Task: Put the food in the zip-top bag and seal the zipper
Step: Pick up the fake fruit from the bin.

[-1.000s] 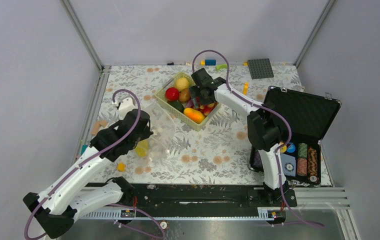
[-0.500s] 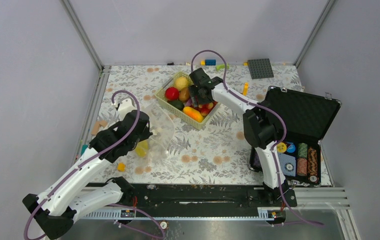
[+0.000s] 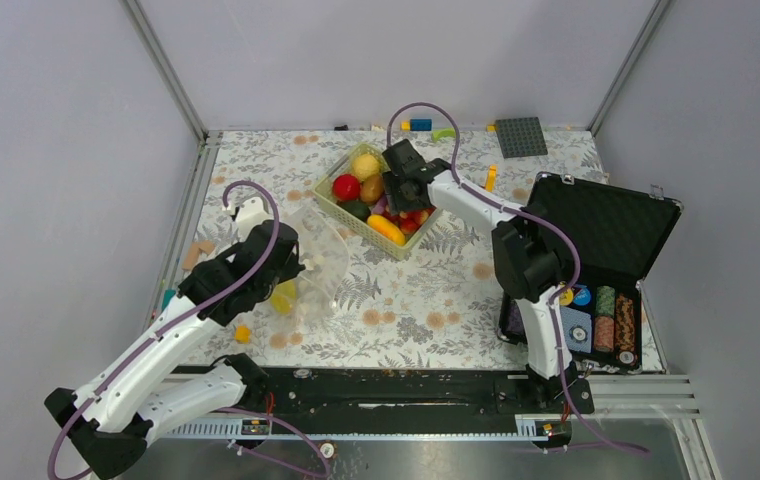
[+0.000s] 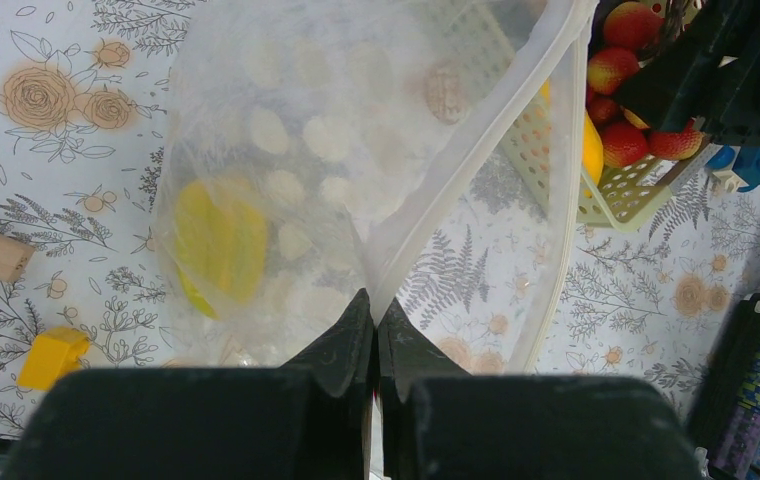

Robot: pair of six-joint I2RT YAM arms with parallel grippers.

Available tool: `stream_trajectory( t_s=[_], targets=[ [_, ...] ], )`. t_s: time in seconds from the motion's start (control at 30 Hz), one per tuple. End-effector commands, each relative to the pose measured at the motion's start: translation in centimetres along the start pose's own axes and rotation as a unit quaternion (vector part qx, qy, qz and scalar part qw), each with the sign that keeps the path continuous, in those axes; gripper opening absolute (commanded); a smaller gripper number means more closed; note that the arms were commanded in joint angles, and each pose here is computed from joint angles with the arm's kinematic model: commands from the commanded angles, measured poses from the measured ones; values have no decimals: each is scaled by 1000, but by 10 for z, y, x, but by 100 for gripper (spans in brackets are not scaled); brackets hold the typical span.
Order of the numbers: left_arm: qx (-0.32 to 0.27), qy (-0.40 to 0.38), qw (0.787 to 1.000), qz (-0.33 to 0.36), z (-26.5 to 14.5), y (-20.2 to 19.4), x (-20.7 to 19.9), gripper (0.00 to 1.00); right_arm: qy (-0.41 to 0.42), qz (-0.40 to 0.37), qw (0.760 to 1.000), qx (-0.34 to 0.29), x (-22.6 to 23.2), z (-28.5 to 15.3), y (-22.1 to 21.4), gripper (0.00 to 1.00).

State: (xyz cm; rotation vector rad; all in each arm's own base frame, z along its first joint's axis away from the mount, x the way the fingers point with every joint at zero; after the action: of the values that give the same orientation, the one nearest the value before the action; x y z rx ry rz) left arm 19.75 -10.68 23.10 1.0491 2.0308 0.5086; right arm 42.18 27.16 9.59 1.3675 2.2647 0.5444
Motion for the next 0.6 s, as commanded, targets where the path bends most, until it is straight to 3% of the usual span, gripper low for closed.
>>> stream_trajectory(
  t_s=[0.0, 0.57],
  targets=[
    [-26, -14, 999, -20, -3, 11, -5, 0, -2, 31, 997, -64, -15, -38, 24, 0],
    [-34, -16, 999, -27, -5, 14, -3, 0, 27, 50, 987, -150, -16, -79, 46, 0]
  ],
)
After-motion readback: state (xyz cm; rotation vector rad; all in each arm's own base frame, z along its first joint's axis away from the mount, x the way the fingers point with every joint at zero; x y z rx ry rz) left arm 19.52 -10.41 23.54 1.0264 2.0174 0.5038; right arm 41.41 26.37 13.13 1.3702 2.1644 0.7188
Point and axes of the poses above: each gripper's point midway between its finger pads, its own z axis out along the fingers, its own x axis along the line the jaws close on, y = z × x, the point moved 3 cm from there along -z, back along the fingers, and after that the axes turned 12 degrees about -z, right-handed, at the moved point
